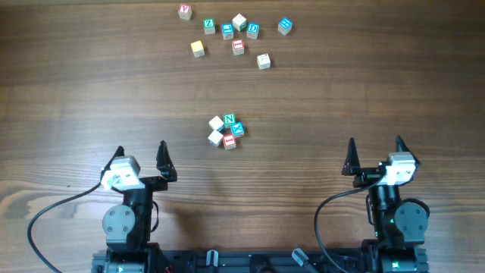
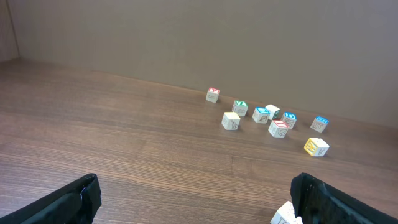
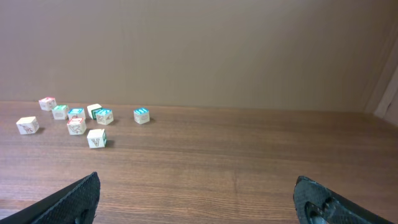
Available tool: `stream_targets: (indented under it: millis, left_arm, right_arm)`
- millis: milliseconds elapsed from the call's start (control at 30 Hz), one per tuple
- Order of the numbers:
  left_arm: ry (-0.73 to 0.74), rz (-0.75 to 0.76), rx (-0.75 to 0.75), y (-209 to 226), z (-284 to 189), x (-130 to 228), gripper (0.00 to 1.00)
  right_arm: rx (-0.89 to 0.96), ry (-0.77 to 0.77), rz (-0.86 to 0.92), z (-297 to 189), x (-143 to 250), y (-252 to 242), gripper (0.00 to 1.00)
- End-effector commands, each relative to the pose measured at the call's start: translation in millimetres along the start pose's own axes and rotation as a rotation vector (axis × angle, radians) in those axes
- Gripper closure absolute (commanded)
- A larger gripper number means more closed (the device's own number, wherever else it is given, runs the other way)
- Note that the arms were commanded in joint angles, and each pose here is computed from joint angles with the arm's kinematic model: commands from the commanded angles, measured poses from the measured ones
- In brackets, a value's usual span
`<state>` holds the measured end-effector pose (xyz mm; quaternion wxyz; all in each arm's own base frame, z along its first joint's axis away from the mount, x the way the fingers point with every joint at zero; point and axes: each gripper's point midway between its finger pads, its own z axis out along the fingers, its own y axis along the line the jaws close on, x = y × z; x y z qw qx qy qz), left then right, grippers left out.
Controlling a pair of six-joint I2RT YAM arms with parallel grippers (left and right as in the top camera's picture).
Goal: Form a circle
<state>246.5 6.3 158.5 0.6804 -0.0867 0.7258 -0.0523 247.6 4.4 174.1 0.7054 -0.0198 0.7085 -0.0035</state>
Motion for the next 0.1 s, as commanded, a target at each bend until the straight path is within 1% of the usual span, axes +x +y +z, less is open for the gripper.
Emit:
stream_targets:
  millis: [0, 67]
  left_arm:
    - [0.003, 0.023, 0.007, -0.8, -0.2, 0.9, 0.00]
    - [0.003, 0.023, 0.007, -0.8, -0.2, 0.9, 0.00]
  right_arm:
    - [0.016, -0.012, -0.020, -0.8, -2.5, -2.4, 0.00]
    - [0.016, -0.012, -0.020, -0.8, -2.5, -2.4, 0.00]
